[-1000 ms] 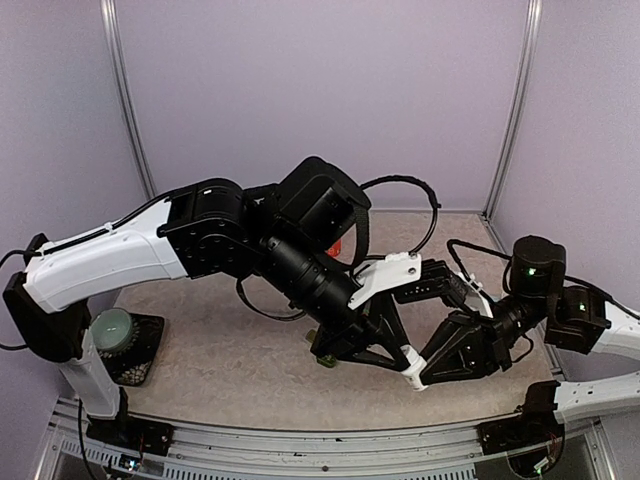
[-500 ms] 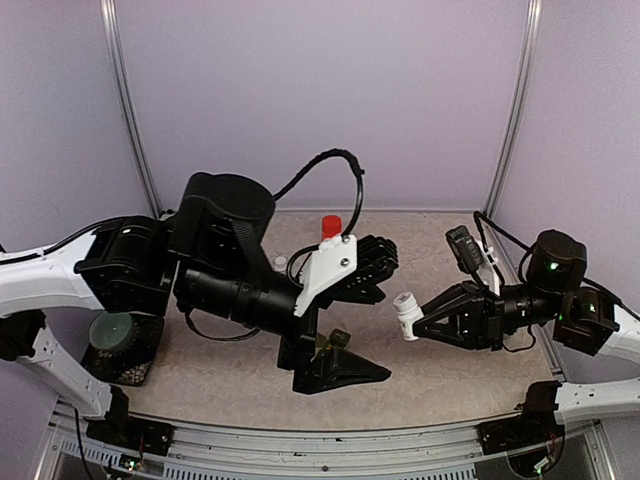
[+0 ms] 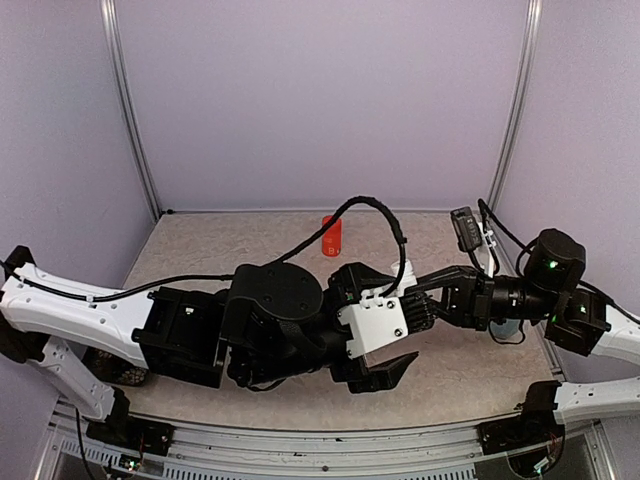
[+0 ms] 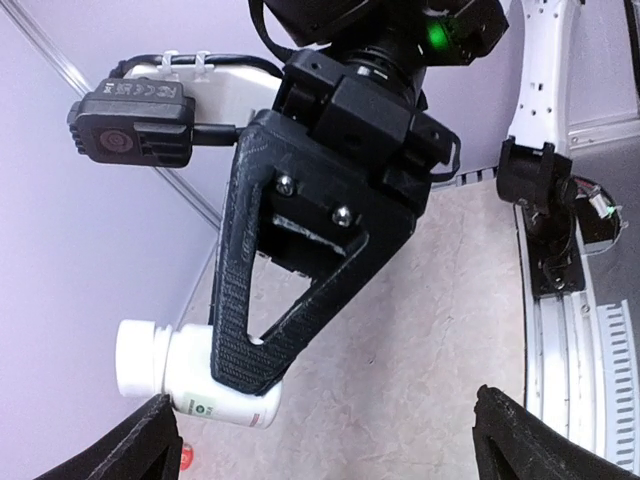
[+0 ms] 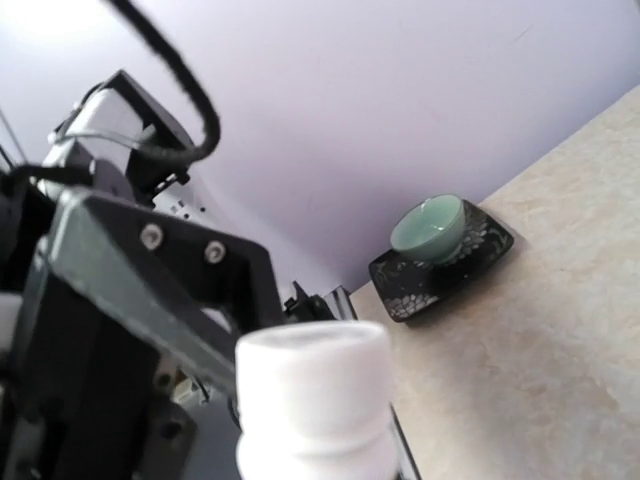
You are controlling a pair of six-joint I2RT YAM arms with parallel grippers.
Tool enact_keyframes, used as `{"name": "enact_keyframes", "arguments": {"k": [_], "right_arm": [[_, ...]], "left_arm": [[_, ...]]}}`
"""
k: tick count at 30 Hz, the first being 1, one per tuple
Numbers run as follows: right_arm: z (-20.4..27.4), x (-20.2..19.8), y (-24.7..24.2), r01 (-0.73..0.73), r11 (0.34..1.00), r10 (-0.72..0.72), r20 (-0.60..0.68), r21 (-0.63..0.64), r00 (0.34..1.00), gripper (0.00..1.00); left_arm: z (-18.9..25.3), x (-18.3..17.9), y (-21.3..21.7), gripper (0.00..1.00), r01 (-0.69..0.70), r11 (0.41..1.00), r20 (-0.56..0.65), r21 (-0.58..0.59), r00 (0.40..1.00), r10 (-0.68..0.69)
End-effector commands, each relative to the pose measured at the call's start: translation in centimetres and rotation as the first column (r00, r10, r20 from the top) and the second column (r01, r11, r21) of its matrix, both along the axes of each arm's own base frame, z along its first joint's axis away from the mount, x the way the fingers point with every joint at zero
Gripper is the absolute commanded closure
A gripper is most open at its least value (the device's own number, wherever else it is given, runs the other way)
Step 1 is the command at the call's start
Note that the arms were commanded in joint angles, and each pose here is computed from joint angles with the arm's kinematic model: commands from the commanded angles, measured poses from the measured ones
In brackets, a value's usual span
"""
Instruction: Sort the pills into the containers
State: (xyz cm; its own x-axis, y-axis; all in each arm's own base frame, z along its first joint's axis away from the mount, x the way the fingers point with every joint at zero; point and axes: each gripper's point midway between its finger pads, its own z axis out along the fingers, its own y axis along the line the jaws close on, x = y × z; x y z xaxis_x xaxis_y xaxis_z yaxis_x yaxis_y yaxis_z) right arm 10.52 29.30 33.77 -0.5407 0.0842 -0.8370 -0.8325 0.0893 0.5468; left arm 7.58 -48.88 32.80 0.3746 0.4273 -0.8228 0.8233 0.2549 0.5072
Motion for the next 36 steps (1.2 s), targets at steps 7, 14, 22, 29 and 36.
{"name": "enact_keyframes", "arguments": {"k": [7, 14, 22, 29, 36], "right_arm": [[1.5, -0.8, -0.5, -0.018, 0.998, 0.017, 0.025, 0.06, 1.0, 0.86], [0.5, -0.9, 0.0, -0.044, 0.999, 0.044, 0.0, 0.031, 0.999, 0.87], [0.4, -1.7, 0.5, -0.11, 0.993, 0.11, -0.02, 0.035, 0.994, 0.87], [0.0, -2.5, 0.7, -0.164, 0.986, 0.166, -0.044, 0.038, 0.985, 0.87], [-0.1, -3.0, 1.1, -0.194, 0.98, 0.196, -0.044, 0.045, 0.98, 0.87]], "left_arm": [[3.0, 2.0, 2.2, 0.01, -0.107, 0.985, 0.185, -0.136, 0.974, 0.132], [3.0, 1.7, 2.3, 0.01, -0.078, 0.989, 0.247, -0.129, 0.963, 0.108], [1.5, 0.9, 1.8, 0.01, 0.005, 0.998, 0.344, -0.065, 0.939, 0.017], [1.4, 0.9, 1.4, 0.03, 0.032, 0.998, 0.328, -0.052, 0.945, -0.014], [1.7, 1.4, 1.0, 0.06, 0.057, 0.997, 0.307, -0.056, 0.951, -0.037]]}}
